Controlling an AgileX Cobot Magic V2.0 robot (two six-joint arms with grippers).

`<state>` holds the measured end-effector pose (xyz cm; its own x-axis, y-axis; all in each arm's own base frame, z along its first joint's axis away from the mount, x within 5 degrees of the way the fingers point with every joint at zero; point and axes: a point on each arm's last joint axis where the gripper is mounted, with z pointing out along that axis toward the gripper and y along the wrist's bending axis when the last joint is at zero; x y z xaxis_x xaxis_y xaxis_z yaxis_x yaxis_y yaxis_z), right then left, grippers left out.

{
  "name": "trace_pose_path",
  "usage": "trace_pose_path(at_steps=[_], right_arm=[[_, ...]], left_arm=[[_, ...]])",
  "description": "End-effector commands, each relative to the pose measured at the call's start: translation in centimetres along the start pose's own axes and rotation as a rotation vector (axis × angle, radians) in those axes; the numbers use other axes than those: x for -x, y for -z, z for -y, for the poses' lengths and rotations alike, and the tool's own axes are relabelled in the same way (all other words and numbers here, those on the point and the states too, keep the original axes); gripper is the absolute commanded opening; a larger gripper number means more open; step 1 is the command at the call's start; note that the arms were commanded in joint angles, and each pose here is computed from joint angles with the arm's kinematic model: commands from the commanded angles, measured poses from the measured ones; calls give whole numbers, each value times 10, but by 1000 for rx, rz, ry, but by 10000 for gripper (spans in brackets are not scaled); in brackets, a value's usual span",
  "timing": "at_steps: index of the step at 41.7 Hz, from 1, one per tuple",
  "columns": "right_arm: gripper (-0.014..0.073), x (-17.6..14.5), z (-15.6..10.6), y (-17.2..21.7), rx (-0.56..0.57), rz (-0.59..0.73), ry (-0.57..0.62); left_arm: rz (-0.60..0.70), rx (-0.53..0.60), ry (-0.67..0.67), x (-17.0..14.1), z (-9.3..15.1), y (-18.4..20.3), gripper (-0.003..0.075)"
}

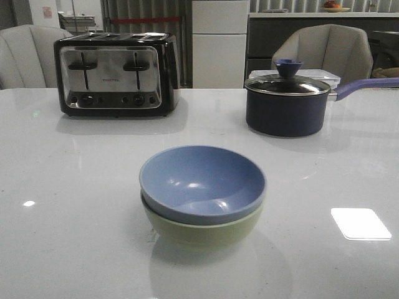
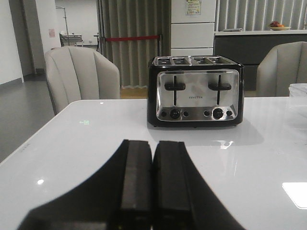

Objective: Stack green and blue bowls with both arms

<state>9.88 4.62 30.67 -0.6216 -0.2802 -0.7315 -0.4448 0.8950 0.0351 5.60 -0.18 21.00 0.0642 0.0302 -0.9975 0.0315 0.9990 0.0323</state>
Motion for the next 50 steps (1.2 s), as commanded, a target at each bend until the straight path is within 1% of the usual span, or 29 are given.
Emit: trace_pose_path(at_steps=[1, 4, 8, 10, 12, 19, 25, 30, 44, 50], right_arm=[[56, 8, 6, 12, -63, 134, 4], [56, -6, 16, 17, -186, 289, -58], [56, -42, 26, 16, -380, 521, -122], [56, -61, 27, 9, -434, 594, -129], [56, -72, 27, 4, -454, 636, -127], [56, -102, 26, -15, -476, 735, -118], [56, -115, 26, -25, -477, 797, -105], [56, -114, 25, -25, -456, 819, -93], [56, -112, 25, -23, -462, 848, -89], [56, -112, 25, -22, -459, 865, -137]], left_arm=[[105, 2, 16, 8, 0, 2, 93], [105, 2, 16, 8, 0, 2, 93], [105, 2, 16, 8, 0, 2, 93], [105, 2, 16, 8, 0, 2, 93], [105, 2, 16, 8, 0, 2, 93], [105, 2, 16, 8, 0, 2, 93], [105, 2, 16, 8, 0, 2, 93], [105, 2, 16, 8, 0, 2, 93], [105, 2, 16, 8, 0, 2, 93], [105, 2, 16, 8, 0, 2, 93]])
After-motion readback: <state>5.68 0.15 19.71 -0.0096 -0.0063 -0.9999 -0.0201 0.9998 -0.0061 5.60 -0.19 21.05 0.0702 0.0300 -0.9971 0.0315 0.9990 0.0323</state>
